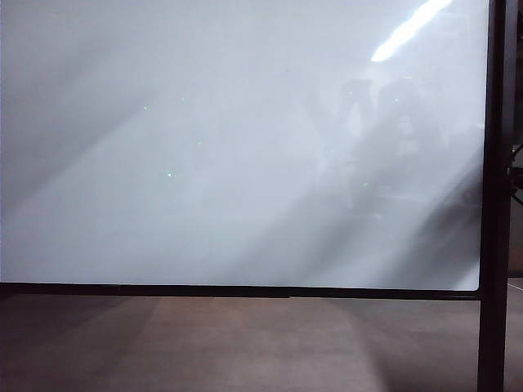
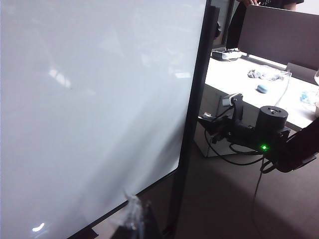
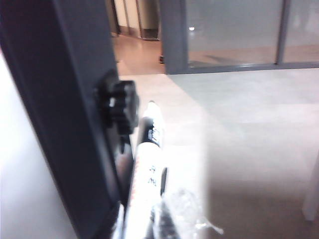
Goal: Reach to the right to find the marker pen, pick it up, and write the number 7 on the whiteboard.
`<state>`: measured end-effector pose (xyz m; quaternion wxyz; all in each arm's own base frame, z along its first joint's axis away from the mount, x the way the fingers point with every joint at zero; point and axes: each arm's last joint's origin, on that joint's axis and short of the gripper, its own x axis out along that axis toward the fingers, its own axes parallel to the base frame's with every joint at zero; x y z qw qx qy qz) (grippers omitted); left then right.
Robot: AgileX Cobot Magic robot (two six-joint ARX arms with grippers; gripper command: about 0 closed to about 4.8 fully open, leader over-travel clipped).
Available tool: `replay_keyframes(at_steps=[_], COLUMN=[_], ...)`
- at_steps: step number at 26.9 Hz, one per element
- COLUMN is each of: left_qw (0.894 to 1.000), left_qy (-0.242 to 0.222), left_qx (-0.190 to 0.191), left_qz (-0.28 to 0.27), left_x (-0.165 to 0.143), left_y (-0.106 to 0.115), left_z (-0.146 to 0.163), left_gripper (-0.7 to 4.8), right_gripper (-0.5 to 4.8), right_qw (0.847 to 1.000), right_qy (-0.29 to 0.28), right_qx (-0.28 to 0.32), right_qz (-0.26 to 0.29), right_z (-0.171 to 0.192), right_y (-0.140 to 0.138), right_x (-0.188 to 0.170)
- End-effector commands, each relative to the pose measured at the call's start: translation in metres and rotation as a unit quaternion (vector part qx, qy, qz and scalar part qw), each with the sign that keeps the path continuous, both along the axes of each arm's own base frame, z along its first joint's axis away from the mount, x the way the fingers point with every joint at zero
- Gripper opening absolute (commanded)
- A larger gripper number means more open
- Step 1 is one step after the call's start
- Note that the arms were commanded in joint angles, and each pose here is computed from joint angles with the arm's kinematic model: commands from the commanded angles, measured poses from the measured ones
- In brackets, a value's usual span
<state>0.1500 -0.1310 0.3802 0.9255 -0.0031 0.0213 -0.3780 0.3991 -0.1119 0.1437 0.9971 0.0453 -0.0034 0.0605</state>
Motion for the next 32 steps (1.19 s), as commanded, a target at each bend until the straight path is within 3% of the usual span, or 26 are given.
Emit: replay_keyframes(at_steps=[1, 6, 10, 15, 19, 23, 25, 29, 32], left_qw=[1.000, 1.000, 1.000, 1.000, 1.000, 1.000, 1.000, 1.000, 1.000], left_qy=[-0.008, -0.008, -0.008, -0.008, -0.008, -0.008, -0.008, -0.009, -0.011], left_qx=[-0.007, -0.007, -0.007, -0.007, -0.007, -0.007, -0.007, -0.006, -0.004], left_qz=[0.000, 0.000, 0.001, 0.001, 0.001, 0.000, 0.000, 0.001, 0.002], left_x=[-0.001, -0.001, -0.001, -0.001, -0.001, -0.001, -0.001, -0.001, -0.001], left_y=[0.001, 0.001, 0.001, 0.001, 0.001, 0.001, 0.001, 0.001, 0.001], left_z=[0.004, 0.004, 0.004, 0.004, 0.004, 0.004, 0.004, 0.004, 0.004], left_gripper=[-0.06, -0.06, -0.06, -0.06, -0.06, -0.06, -0.06, -0.06, -0.06], right_gripper=[-0.05, -0.05, -0.05, -0.05, -0.05, -0.05, -0.05, -0.06, -0.05], right_qw=[1.000, 1.000, 0.997, 0.983, 0.967, 0.956, 0.959, 0.968, 0.972], right_qy=[0.005, -0.023, -0.060, -0.123, -0.199, -0.258, -0.265, -0.243, -0.206], right_qx=[-0.007, -0.015, -0.027, -0.048, -0.059, -0.066, -0.057, -0.015, 0.005], right_qz=[0.001, -0.003, -0.044, -0.131, -0.147, -0.120, -0.080, 0.060, 0.114], right_z=[0.000, 0.007, 0.033, 0.109, 0.186, 0.249, 0.271, 0.281, 0.272], right_y=[0.000, -0.001, -0.019, -0.049, -0.045, -0.008, 0.026, 0.105, 0.149], right_x=[0.000, 0.000, -0.010, -0.046, -0.092, -0.137, -0.158, -0.168, -0.163])
